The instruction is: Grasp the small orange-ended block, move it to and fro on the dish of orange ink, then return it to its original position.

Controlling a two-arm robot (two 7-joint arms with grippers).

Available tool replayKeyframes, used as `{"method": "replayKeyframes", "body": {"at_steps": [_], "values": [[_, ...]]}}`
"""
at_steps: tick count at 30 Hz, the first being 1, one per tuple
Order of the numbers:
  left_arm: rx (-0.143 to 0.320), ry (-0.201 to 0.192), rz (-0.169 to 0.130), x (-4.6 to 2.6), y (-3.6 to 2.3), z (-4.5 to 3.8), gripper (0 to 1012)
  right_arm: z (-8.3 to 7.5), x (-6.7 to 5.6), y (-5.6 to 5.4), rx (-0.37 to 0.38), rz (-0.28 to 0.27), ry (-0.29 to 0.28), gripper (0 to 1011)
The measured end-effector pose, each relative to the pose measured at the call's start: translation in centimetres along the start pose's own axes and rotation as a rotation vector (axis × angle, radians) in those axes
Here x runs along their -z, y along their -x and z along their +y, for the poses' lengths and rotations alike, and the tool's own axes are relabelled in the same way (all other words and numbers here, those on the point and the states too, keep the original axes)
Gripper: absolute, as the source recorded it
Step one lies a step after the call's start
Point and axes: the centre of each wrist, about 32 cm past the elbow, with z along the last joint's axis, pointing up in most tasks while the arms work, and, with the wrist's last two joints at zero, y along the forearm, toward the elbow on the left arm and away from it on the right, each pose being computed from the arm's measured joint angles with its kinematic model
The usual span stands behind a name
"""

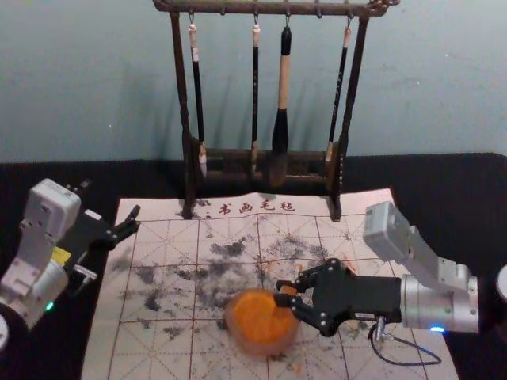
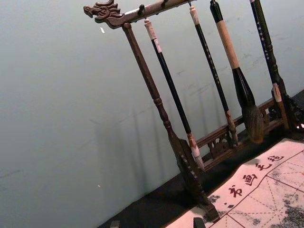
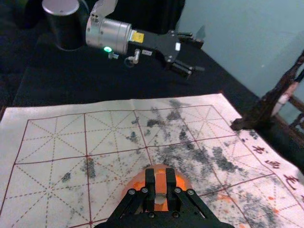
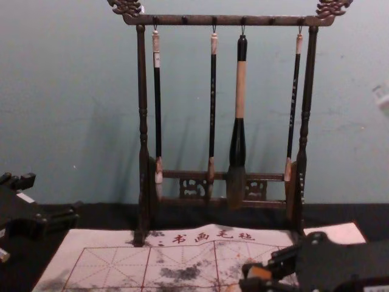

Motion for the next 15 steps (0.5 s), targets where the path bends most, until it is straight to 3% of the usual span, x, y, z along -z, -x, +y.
{"method": "replayKeyframes", "body": {"at_steps": [15], "values": [[0.0, 0.0, 0.0, 0.0, 0.0, 0.0, 1001, 1.9, 0.3, -0.1, -0.045, -0.002, 0.021, 93]]}}
